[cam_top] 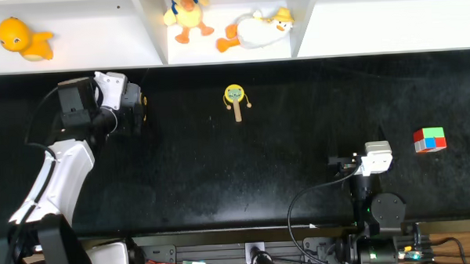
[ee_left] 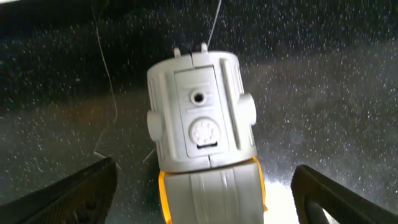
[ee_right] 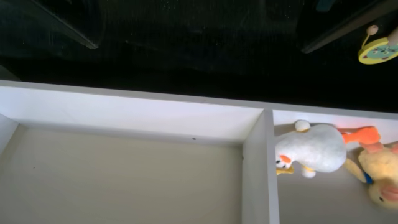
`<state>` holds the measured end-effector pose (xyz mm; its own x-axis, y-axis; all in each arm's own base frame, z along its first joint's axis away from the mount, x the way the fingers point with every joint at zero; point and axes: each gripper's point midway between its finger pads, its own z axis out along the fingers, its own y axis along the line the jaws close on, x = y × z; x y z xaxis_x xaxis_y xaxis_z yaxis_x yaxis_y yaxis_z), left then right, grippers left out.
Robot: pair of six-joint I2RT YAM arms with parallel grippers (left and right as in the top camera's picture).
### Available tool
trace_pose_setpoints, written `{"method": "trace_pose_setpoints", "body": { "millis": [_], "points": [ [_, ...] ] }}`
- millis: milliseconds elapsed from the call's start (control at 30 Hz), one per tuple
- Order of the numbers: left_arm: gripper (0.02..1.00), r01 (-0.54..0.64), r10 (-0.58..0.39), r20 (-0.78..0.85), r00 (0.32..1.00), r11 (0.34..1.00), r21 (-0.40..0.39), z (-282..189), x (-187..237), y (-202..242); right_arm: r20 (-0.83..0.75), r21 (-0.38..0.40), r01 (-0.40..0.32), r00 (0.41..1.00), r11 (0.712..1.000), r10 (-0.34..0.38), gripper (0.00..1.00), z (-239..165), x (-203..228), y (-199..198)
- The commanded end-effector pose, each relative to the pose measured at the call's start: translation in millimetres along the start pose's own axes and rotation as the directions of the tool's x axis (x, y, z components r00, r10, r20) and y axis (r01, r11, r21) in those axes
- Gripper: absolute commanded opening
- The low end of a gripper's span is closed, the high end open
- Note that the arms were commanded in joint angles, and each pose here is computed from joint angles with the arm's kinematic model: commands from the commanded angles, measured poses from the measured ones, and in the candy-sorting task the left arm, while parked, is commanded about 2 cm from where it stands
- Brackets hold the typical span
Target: Store Toys
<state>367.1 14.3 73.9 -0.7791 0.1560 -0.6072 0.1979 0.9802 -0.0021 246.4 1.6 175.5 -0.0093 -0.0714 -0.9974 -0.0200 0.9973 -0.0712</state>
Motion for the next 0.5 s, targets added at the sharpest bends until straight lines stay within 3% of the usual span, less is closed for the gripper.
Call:
{"method": "trace_pose_setpoints", "body": {
  "millis": [33,400,500],
  "points": [
    [0.906,-0.022,0.022,0.016,1.000,1.000,-0.006,-0.7,-9.6,1.3,-0.002,0.005,-0.008,1.000,1.000,0.008,0.996,0.4,3.9,-0.1],
    [0.875,0.005,-0.005,-0.001,1.000,1.000,0.003,8.5,-4.9,1.3,-0.002,0.005,-0.008,1.000,1.000,0.008,0.996,0.4,3.9,-0.1],
    [0.730,0.004,-0.004,0.000,1.000,1.000,0.002,8.9,-5.2,1.5,-0.002,0.005,-0.008,1.000,1.000,0.008,0.996,0.4,3.9,-0.1]
  ]
}}
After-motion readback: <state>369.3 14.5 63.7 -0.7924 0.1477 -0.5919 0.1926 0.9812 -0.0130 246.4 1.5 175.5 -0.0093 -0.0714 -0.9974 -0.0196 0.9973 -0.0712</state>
